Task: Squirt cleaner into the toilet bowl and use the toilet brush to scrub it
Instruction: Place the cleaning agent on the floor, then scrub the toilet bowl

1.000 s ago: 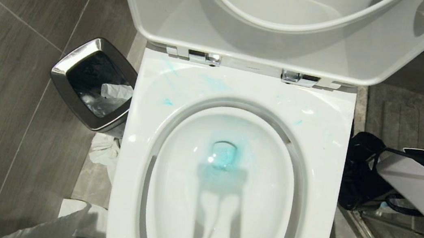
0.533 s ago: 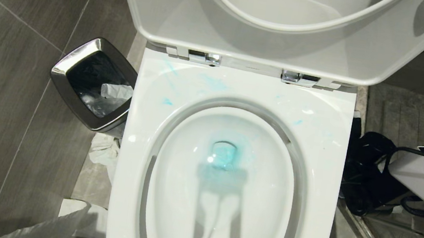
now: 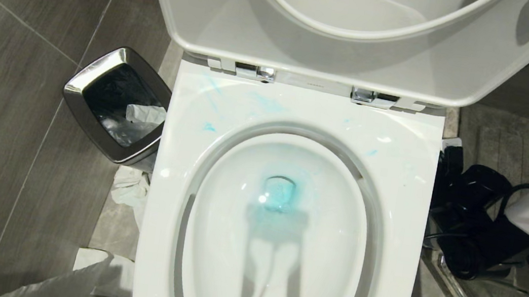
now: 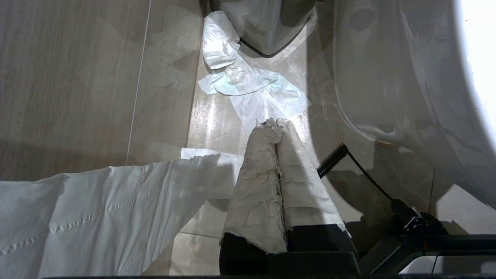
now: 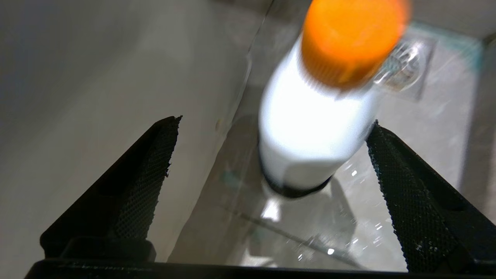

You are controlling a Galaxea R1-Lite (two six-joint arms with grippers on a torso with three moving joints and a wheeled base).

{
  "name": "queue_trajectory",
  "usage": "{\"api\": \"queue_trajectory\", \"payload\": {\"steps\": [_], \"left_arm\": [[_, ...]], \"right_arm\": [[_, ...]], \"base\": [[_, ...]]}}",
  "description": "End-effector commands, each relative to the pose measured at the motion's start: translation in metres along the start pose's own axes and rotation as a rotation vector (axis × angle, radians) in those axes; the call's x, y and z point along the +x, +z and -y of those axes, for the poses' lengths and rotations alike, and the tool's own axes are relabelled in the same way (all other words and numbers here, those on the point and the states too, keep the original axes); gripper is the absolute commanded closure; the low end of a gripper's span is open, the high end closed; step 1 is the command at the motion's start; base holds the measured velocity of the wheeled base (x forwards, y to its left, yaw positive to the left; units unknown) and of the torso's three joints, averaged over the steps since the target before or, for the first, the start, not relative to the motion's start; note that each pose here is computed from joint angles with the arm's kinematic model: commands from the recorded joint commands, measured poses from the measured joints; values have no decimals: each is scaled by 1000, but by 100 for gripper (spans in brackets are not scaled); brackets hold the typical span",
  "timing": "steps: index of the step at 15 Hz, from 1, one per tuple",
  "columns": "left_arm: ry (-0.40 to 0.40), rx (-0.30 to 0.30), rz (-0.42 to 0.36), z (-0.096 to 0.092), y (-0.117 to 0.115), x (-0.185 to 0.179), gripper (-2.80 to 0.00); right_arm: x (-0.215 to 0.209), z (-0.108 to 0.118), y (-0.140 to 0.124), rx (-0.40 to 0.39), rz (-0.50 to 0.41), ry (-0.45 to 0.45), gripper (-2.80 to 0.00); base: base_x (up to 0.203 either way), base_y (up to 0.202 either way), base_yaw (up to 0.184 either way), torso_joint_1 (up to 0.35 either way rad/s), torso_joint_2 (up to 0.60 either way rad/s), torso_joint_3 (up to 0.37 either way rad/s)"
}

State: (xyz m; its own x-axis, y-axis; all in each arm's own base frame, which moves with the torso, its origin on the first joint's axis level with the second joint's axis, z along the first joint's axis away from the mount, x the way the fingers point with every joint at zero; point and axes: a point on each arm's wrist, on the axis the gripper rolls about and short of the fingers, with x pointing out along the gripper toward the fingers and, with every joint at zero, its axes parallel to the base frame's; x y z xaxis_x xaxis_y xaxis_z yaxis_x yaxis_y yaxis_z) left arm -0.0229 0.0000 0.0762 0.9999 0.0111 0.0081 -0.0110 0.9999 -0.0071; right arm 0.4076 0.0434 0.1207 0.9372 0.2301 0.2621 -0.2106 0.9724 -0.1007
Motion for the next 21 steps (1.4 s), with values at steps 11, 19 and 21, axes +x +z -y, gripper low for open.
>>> {"api": "queue_trajectory", "payload": {"steps": [11,19,21], "left_arm": [[1,-1,-6,0,-2,0,0],[1,-1,-5,0,-2,0,0],[1,-1,-5,0,-2,0,0]], "right_arm": [[-94,4,134,-73,178,-118,0],[-159,2,210,-155,170,-281,0],[-187,1,221,-160,57,-287,0]], "base": [[0,0,0,0,0,0],[0,0,0,0,0,0],[0,0,0,0,0,0]]}}
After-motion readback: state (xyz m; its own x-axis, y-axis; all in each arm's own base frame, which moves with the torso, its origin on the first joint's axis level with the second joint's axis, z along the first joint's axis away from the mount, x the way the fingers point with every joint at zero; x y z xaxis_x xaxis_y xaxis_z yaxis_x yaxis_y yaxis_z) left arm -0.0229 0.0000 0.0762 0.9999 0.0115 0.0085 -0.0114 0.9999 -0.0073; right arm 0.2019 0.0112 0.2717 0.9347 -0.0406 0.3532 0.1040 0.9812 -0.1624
